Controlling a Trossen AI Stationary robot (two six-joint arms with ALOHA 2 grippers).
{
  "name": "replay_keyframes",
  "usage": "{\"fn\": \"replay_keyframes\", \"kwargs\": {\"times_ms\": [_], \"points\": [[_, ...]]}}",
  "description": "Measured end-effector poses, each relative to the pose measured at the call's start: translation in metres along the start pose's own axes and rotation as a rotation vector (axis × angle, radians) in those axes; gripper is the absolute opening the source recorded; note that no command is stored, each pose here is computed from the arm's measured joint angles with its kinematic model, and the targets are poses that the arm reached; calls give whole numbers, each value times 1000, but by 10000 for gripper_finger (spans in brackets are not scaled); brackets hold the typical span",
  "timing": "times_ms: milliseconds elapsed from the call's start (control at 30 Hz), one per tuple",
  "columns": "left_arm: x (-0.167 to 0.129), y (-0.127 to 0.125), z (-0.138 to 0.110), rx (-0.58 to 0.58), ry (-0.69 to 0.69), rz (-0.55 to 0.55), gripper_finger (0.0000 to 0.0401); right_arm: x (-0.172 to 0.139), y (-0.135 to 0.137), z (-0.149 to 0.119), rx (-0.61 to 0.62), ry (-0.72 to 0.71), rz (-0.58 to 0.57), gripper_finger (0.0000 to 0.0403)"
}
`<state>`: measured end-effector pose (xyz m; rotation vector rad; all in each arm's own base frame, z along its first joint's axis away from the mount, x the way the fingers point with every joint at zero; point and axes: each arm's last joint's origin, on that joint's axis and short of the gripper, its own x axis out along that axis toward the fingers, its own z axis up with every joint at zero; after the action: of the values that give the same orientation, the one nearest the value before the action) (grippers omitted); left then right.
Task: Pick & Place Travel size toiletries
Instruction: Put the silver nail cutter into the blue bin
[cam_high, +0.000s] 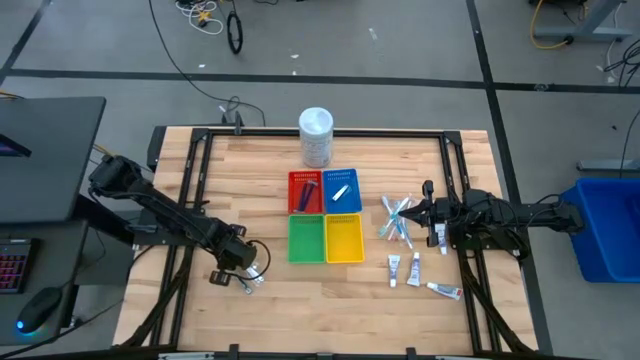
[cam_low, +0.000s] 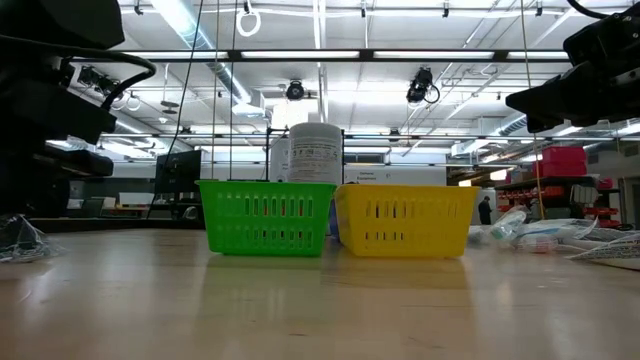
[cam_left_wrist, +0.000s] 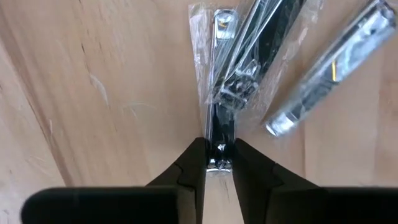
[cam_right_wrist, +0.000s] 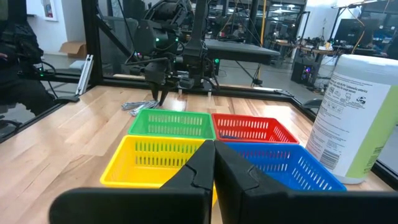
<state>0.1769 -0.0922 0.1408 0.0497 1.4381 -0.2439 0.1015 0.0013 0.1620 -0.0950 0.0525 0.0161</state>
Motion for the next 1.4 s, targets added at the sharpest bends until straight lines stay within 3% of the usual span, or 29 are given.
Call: {"fn": "replay_keyframes", "kwargs": {"times_ms": [800,1400], "points": [[-43,-2,18,-10,-33,-7,66,0,0,0,0,0,0,14],[-95,48,60,-26,-249,72,69,0,0,0,0,0,0,13]]}}
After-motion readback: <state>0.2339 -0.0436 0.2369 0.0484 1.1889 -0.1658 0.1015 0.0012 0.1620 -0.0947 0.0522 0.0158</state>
